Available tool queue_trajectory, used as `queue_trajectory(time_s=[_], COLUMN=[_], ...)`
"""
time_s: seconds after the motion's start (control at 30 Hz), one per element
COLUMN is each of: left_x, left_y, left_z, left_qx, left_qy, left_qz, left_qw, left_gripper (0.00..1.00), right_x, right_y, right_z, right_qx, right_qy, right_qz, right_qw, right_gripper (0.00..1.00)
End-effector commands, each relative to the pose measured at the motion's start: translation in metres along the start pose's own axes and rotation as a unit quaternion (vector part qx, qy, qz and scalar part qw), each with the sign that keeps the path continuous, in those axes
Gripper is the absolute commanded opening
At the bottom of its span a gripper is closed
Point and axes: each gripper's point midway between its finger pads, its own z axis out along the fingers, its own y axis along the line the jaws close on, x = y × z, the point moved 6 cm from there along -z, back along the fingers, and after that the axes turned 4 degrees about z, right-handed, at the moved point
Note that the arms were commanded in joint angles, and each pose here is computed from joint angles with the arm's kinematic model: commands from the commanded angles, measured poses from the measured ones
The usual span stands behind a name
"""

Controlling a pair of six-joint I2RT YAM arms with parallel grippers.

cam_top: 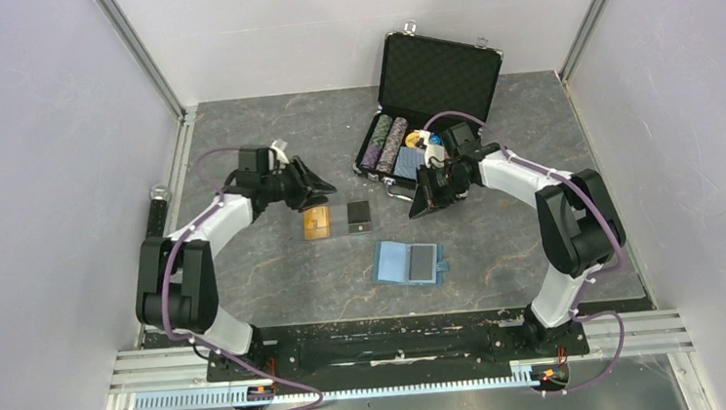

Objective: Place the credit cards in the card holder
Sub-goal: Move the storage box to the center of the board.

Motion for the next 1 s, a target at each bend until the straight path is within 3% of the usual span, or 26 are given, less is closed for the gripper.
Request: queue_trajectory(time_s=[0.0,0.2,0.4,0.7,0.97], left_x=[-0.014,-0.025,-0.024,-0.015,-0.010], left_y=[0.018,0.043,0.065,0.085,0.083], left_z=[-0.042,-0.074,-0.084,-0.058,-0.037], left_qx=[-0.101,-0.242,-0.322,-0.304,-0.269], left_qy=[-0.005,0.017,0.051,0.100,0.117], left_qz=[0.062,0.117,0.139,0.114,0.107], left_qw=[0.993,0.963,0.935,0.941,0.950], left_gripper=[0.51,0.53,0.53,0.52,0.35], right_x=[-0.013,-0.019,-0.022,-0.037,-0.042], right_y=[0.013,0.012,0.012,0.017,0.025], right_z=[0.002,0.004,0.004,-0.009,-0.014], right_qx=[-0.018,-0.010,-0.006,0.033,0.028], right_qy=[-0.008,-0.006,-0.007,-0.023,-0.031], right_qz=[-0.015,-0.021,-0.024,-0.048,-0.055], right_qw=[1.000,1.000,1.000,0.998,0.998], right_gripper=[0.12,0.12,0.12,0.13,0.13])
